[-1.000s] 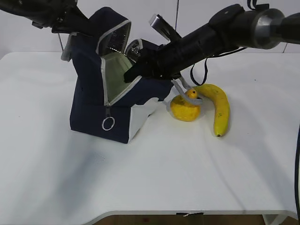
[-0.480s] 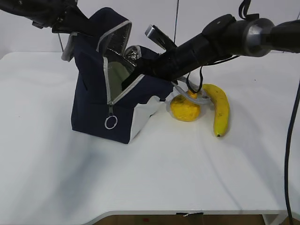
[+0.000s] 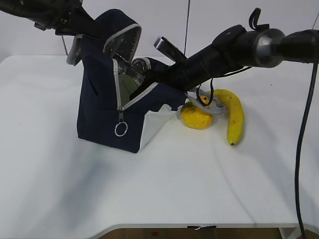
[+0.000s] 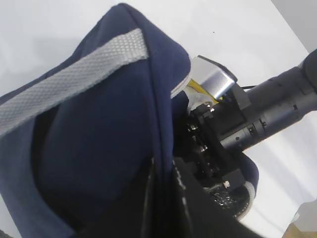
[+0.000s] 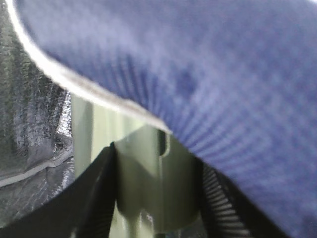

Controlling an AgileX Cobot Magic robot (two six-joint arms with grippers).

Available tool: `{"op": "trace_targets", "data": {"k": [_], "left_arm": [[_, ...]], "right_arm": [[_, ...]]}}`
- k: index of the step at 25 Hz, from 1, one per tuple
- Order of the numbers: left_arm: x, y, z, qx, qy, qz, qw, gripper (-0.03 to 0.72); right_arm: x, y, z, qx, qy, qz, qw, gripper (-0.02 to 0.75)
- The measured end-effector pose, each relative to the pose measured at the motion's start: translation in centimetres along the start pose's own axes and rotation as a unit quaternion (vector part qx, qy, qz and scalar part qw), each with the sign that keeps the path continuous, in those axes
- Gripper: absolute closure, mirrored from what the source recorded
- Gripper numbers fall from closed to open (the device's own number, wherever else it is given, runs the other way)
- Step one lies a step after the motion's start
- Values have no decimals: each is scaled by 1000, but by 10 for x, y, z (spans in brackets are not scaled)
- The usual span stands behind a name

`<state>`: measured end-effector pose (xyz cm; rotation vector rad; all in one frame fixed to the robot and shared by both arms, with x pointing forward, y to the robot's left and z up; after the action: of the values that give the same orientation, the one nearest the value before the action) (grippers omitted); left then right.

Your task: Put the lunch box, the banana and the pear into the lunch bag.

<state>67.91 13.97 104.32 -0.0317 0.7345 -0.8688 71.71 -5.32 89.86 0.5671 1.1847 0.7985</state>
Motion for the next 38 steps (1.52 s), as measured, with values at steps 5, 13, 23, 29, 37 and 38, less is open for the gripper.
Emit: {"op": "trace_targets", "data": {"k": [5, 13, 23, 29, 37, 38], "left_arm": [[0, 0, 0, 0, 0, 0, 1000, 641], [0, 0, 0, 0, 0, -1, 1000, 641], [0, -3, -2, 10, 7, -9, 1000, 641], [0, -4, -3, 18, 10, -13, 1000, 641], [0, -6, -5, 29, 14, -19, 999, 641], [0, -6, -5, 30, 14, -19, 999, 641]], "right_arm": [[0, 0, 0, 0, 1, 0, 1000, 380], [0, 1, -2, 2, 7, 4, 1000, 323], [0, 6, -4, 3, 16, 17, 1000, 288], [-14, 28, 7, -26, 6, 30, 999, 286], [-41, 61, 19, -60, -17, 46, 997, 286], [-44, 64, 19, -63, -18, 48, 997, 286]]}}
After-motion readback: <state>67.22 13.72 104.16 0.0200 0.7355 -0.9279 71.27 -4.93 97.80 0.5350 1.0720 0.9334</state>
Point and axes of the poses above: a point on each arm's last joint axis where the gripper is mounted, x pointing out along that axis toward the gripper, y along the wrist's bending axis when the last joint is at zero, z = x × y, the point moved 7 cm from there along x, pointing out along that axis toward the gripper, and after that the axes turned 14 degrees about x, right-handed, at the moved point
